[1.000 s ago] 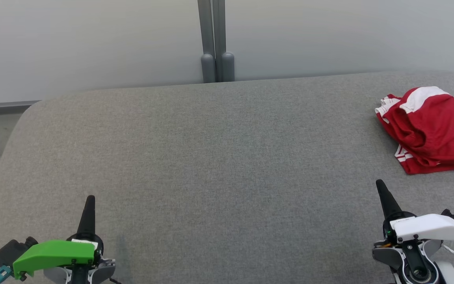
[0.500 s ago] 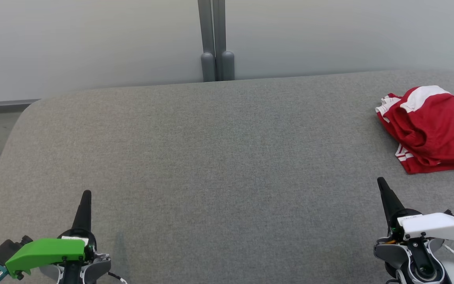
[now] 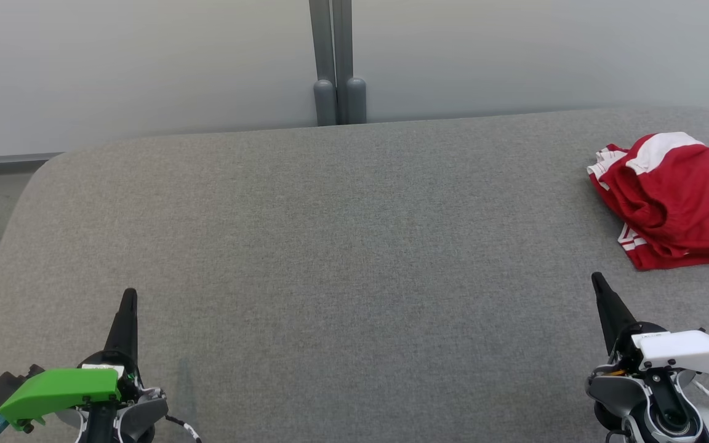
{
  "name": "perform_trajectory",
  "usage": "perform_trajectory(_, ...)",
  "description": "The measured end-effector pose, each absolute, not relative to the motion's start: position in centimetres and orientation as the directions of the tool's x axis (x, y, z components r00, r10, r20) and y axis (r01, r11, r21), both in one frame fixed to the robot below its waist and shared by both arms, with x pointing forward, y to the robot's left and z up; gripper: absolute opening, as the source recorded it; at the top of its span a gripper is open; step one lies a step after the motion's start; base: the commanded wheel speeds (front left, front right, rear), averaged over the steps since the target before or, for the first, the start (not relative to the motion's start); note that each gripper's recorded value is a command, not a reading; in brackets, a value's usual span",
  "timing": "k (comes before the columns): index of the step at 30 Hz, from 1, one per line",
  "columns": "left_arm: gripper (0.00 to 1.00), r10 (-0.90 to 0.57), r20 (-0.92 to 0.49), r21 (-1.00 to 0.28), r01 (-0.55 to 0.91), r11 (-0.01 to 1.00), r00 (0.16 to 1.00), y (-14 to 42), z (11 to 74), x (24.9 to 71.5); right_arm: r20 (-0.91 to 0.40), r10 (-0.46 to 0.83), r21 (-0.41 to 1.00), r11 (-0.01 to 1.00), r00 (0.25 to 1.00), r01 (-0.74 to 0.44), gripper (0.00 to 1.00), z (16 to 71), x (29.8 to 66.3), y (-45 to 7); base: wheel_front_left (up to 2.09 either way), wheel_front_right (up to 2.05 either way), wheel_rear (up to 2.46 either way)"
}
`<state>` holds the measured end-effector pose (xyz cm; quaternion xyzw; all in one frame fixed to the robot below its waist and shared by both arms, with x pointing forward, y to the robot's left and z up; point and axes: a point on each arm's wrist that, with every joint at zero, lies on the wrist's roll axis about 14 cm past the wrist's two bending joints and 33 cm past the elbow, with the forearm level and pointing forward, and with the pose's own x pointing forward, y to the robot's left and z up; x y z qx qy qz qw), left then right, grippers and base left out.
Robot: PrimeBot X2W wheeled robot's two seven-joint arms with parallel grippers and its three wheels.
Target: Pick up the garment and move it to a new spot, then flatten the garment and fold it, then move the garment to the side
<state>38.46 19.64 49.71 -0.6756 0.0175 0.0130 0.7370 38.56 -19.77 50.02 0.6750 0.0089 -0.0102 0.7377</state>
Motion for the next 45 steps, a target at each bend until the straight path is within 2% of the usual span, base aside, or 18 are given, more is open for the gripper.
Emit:
perform_trajectory(14,0.0,0.001,-0.016,-1.0,-0.016,-0.002,1.0,20.02,50.23,38.67,-0.012,0.0,1.0,-0.002,1.0,0.012,0.0,50.36,38.76,-19.95,0.0,0.0,0.0)
perform_trajectory(45,0.0,0.001,-0.013,-1.0,-0.013,-0.005,1.0,20.02,50.34,38.74,-0.01,0.0,1.0,-0.003,1.0,0.01,0.0,50.4,38.78,-19.96,0.0,0.0,0.0)
